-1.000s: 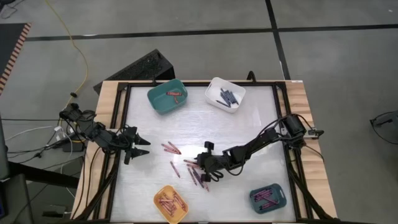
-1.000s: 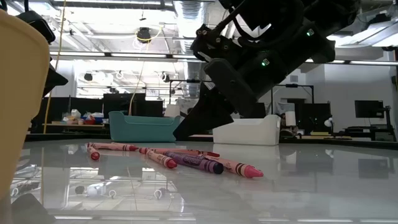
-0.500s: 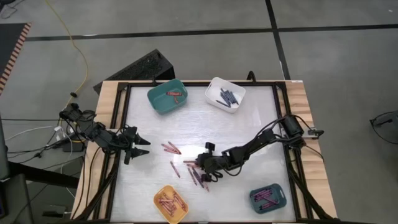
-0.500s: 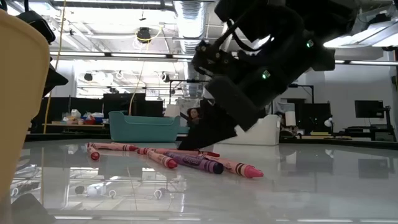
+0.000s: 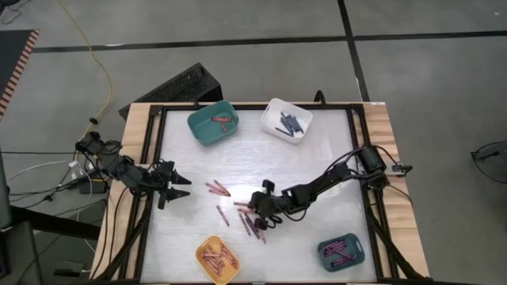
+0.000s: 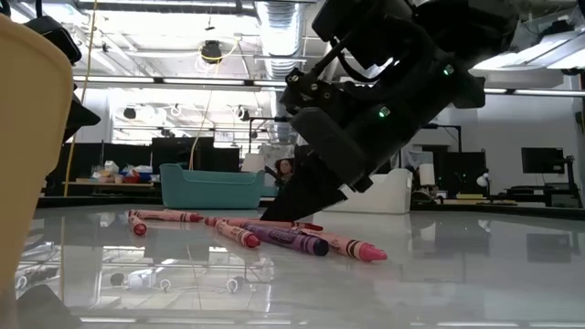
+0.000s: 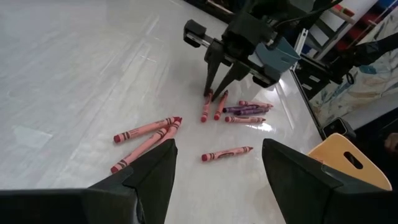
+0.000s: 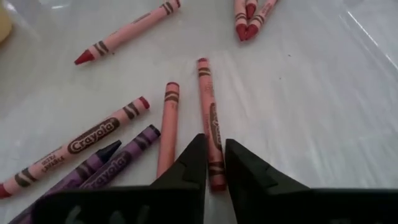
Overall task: Sort crayons
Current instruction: Put the red crayon into the top green bin
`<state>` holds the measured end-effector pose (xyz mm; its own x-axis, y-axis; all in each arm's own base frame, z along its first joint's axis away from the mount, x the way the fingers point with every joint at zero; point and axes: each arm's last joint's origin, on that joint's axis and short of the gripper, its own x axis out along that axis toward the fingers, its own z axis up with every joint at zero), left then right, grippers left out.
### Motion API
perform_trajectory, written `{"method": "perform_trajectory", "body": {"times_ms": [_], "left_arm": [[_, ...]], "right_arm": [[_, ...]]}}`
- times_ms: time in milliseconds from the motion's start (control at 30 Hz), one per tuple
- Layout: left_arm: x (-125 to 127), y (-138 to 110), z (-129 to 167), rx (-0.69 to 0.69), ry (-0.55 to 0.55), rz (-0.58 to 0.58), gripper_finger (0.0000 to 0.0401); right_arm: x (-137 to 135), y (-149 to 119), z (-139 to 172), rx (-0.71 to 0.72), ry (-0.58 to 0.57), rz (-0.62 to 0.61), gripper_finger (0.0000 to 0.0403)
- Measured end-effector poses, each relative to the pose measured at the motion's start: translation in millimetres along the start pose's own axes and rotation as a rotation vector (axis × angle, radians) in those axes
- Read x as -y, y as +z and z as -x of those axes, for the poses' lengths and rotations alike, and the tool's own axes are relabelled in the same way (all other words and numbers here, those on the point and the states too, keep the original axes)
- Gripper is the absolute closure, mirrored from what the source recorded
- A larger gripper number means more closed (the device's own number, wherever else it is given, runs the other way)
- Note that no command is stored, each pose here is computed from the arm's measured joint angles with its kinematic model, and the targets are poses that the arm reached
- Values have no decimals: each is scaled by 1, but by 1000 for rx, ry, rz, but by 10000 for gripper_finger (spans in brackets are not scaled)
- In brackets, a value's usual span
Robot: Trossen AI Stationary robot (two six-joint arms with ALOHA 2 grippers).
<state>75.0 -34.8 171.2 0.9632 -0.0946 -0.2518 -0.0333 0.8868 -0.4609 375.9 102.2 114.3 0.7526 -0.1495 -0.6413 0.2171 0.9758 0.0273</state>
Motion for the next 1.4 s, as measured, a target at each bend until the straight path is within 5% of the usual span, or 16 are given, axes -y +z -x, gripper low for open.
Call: {"method": "perform_trajectory", "body": {"times_ms": [233,733,967,1400], "left_arm": [[0,0,0,0,0,0,173],[0,0,0,-1,0,0,173],[0,0,0,0,0,0,173],[0,0,0,-1,-1,0,173]], "right_arm": [[5,-3,-1,-40,-19,-66,394],[11,17,9,64,-26,-146,400],[26,43,9,128,-41,-190,401],[73,122,10,300,-139,-88,401]]}}
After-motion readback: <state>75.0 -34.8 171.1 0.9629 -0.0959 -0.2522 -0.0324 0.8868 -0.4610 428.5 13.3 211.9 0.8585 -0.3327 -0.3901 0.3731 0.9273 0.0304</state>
